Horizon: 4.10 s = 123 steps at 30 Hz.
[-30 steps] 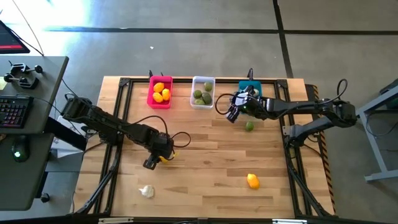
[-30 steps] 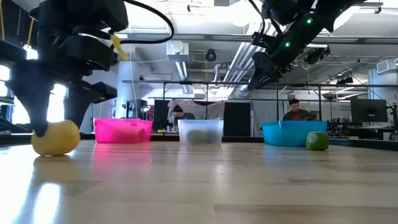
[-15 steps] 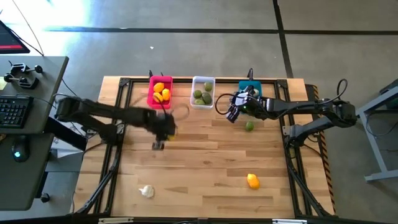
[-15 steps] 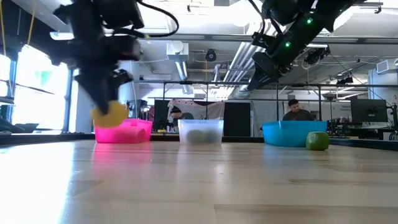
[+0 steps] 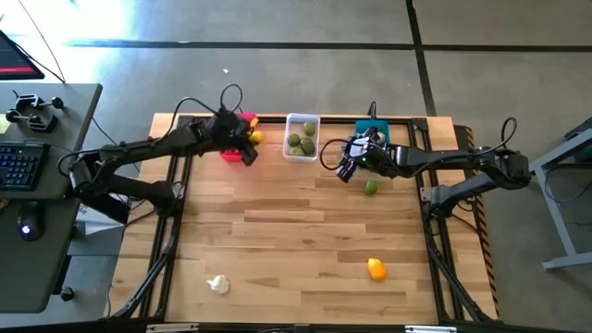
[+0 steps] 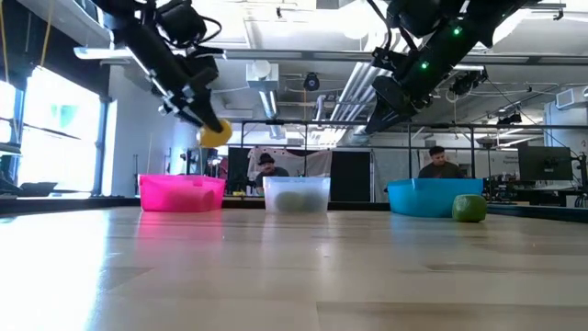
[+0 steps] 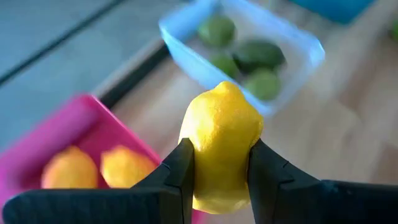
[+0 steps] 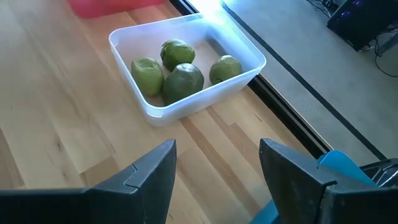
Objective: Sort produce into baskets
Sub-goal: Put the lemon into the pink bin, then put the lime into the transparent bin
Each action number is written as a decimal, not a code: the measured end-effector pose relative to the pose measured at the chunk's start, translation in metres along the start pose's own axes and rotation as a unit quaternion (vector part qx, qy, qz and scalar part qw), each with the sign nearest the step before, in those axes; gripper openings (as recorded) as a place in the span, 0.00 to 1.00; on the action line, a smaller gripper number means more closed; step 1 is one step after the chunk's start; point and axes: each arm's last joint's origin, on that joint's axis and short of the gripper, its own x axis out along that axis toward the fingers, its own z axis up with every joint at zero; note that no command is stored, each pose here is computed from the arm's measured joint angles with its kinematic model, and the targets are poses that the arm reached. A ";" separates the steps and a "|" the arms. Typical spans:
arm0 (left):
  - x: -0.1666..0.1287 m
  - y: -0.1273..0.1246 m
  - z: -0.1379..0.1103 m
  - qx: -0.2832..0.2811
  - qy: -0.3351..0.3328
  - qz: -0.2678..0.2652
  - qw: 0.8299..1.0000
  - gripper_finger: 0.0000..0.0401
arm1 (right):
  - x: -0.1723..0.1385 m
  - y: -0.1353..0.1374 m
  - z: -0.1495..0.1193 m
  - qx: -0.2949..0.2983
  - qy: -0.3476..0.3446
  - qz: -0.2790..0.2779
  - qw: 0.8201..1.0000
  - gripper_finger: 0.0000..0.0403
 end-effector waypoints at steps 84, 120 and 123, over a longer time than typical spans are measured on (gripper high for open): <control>0.031 -0.010 -0.041 0.051 -0.292 -0.096 0.950 0.00 | 0.030 0.045 0.001 0.045 -0.075 -0.051 0.995 0.01; 0.025 -0.020 -0.063 0.085 -0.339 -0.107 0.931 0.00 | -0.026 0.036 -0.065 0.064 -0.134 0.178 0.973 0.00; 0.026 -0.020 -0.064 0.086 -0.333 -0.107 0.933 0.00 | -0.035 0.033 -0.068 0.056 -0.089 0.182 0.978 0.00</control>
